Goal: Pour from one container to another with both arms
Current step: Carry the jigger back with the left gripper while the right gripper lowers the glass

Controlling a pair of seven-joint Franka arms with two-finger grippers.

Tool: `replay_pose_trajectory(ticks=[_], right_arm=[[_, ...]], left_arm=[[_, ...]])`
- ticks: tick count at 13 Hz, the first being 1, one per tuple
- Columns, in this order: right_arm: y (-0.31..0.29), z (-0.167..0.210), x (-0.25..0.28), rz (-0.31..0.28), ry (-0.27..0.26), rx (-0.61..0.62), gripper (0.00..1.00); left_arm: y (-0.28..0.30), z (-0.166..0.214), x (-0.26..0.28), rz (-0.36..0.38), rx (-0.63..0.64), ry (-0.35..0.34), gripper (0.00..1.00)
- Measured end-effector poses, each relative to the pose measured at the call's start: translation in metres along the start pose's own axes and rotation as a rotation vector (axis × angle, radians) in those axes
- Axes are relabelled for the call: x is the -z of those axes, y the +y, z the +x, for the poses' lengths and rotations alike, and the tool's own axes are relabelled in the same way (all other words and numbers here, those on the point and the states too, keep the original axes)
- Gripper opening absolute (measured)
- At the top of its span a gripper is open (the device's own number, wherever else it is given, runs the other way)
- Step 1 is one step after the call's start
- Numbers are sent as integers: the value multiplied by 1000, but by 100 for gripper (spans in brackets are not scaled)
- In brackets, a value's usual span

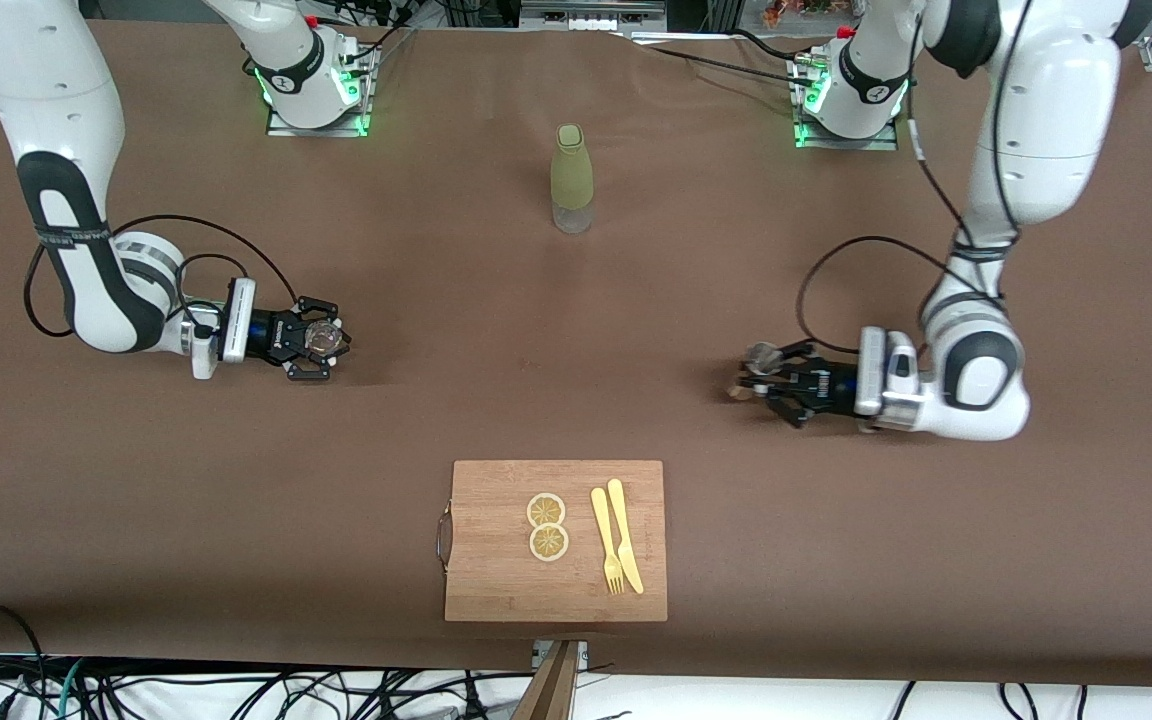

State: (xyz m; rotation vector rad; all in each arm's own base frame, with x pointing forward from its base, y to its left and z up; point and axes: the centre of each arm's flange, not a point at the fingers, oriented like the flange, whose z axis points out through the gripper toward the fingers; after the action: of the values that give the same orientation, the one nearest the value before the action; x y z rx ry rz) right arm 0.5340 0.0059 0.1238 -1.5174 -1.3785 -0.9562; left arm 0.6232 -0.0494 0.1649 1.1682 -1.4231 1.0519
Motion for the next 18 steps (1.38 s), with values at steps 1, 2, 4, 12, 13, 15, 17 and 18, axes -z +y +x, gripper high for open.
replay_pose_trajectory(ticks=[1, 2, 4, 12, 13, 15, 17, 18], right_arm=[[1, -5, 0, 9, 25, 10, 15], [4, -8, 2, 17, 55, 21, 15], [9, -10, 6, 23, 88, 31, 15], [13, -8, 7, 26, 99, 41, 15], [13, -9, 7, 26, 99, 48, 15], [12, -17, 4, 21, 98, 59, 15], [11, -34, -2, 1, 111, 69, 15], [10, -45, -7, -10, 116, 71, 15]], left_arm=[[11, -8, 28, 19, 22, 4, 21], [23, -15, 52, 38, 38, 7, 21], [44, -29, 88, 67, 43, -2, 21], [115, -62, 184, 141, 13, -31, 21], [122, -69, 188, 146, 22, -28, 21], [130, -81, 191, 157, 32, -21, 21], [137, -91, 193, 163, 43, -19, 21], [140, -95, 193, 165, 47, -19, 21]])
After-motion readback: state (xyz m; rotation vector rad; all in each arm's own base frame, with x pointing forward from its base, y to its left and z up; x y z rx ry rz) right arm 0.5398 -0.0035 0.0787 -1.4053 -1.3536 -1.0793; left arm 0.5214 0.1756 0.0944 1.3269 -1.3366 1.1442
